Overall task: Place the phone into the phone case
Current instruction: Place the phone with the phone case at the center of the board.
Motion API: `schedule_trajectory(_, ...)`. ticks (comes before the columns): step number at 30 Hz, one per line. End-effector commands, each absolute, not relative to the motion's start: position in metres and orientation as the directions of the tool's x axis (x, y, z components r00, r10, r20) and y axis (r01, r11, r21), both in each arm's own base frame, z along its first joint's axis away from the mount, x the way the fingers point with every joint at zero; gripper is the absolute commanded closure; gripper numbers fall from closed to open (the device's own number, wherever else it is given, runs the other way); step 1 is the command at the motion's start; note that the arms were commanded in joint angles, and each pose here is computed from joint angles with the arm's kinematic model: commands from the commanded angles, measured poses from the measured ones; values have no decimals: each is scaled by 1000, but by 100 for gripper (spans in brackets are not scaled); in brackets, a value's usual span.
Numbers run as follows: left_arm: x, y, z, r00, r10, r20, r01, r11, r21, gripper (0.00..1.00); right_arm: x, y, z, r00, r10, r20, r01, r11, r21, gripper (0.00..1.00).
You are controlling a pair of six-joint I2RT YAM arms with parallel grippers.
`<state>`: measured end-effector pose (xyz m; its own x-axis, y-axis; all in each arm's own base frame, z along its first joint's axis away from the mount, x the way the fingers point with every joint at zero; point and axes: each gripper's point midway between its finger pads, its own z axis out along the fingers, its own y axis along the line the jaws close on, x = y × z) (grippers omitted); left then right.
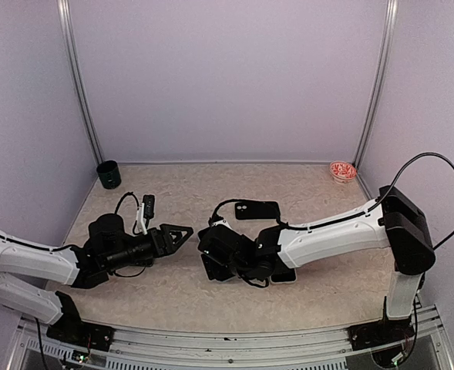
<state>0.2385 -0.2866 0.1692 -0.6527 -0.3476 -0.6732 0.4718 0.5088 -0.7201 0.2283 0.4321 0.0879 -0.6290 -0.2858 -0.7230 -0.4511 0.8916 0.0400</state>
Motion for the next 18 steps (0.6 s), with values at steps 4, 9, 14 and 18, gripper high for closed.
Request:
schedule_trajectory(4,243,-277,173,-627,-378,-681,460,525,-716,29,244,424,95,-699,-63,-712,-267,947,178,32)
schedule_trajectory(9,242,-276,172,-630,-378,-679,459,523,-718,29,247,421,90,-729,16,-685,-199,952,234,32)
schedule_trajectory(14,240,-273,169,-632,-378,-676,453,527,-719,29,248,417,71,-779,70,-624,-123,957,262,32)
schedule_trajectory(18,240,-270,170,-628,-383,-678,454,528,-718,29,246,416,57,-802,74,-593,-107,959,264,32)
